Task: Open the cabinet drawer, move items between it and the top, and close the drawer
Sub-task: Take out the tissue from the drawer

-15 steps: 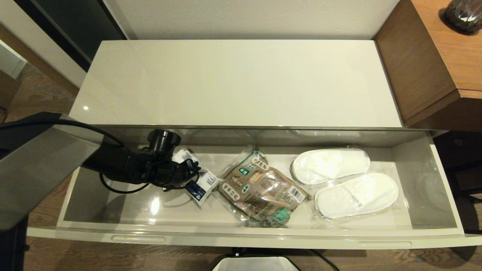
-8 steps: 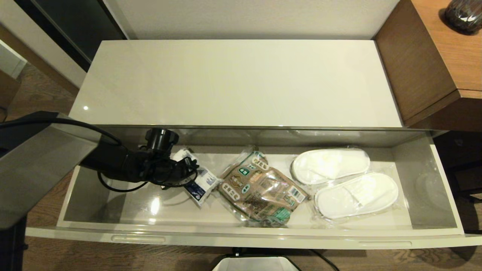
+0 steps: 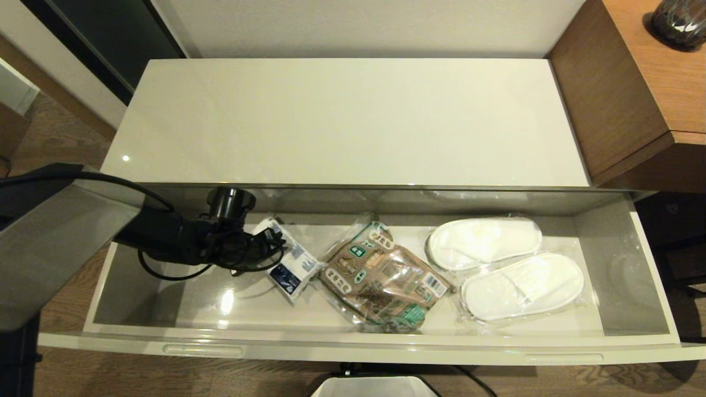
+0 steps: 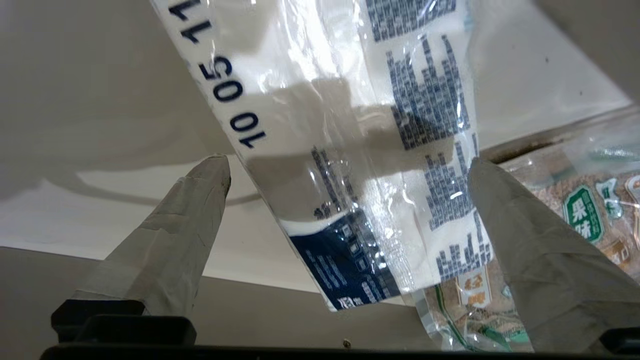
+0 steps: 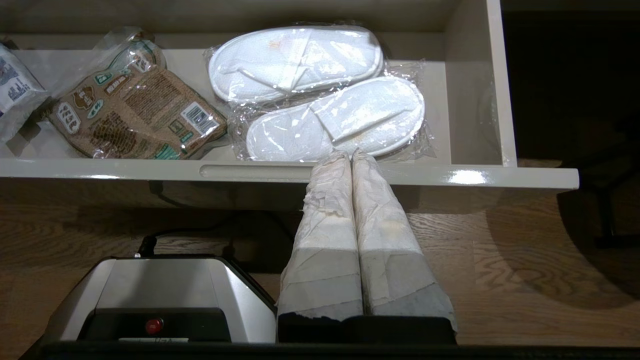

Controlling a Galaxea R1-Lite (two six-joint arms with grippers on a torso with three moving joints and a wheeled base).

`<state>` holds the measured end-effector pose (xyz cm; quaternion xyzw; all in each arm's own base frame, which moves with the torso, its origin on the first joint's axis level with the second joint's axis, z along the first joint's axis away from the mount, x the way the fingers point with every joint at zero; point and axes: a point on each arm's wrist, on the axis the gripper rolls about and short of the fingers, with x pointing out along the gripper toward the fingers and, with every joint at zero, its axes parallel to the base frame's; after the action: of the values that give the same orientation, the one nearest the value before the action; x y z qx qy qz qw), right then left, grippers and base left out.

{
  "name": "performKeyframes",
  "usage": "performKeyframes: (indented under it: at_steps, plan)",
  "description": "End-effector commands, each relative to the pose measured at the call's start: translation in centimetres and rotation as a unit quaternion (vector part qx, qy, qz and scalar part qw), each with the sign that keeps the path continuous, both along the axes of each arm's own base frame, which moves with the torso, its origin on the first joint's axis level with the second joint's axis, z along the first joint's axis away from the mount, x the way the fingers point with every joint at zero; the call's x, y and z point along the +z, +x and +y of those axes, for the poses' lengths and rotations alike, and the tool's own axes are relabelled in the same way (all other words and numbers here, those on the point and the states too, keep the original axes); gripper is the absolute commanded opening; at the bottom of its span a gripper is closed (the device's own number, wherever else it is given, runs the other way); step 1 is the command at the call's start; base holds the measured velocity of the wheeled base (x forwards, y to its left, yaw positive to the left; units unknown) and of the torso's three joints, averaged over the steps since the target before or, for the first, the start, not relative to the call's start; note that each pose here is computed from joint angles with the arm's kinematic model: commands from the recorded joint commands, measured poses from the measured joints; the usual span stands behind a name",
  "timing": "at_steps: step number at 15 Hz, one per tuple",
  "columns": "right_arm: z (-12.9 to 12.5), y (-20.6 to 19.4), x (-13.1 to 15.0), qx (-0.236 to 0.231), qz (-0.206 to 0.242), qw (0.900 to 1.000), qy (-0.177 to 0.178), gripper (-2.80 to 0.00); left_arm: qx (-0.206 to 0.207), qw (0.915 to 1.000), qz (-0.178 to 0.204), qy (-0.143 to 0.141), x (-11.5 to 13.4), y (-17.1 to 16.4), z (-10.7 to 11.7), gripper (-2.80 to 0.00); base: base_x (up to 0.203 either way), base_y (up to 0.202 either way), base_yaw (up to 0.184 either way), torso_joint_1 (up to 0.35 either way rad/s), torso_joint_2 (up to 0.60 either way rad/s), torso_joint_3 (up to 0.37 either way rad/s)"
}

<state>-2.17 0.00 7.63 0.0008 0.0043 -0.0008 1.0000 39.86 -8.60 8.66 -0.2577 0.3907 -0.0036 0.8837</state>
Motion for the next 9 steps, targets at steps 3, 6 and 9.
performKeyframes:
  at_steps: [3, 6, 9]
  plan:
    - [0.0, 0.02, -0.03, 0.0, 0.001, 1.0, 0.0, -2.8, 0.004, 1.0, 0.007, -0.001, -0.68, 0.29, 0.09, 0.0, 0.0, 0.0, 0.0, 0.0, 0.0, 0.0]
    - [0.0, 0.01, -0.03, 0.0, 0.0, 1.0, 0.0, -2.8, 0.008, 0.9999, 0.011, 0.001, -1.17, 0.56, 0.11, 0.0, 0.0, 0.0, 0.0, 0.0, 0.0, 0.0]
    - [0.0, 0.01, -0.03, 0.0, 0.0, 1.0, 0.0, -2.8, 0.007, 0.9999, 0.011, 0.001, -1.55, 0.71, 0.01, 0.0, 0.0, 0.0, 0.0, 0.0, 0.0, 0.0]
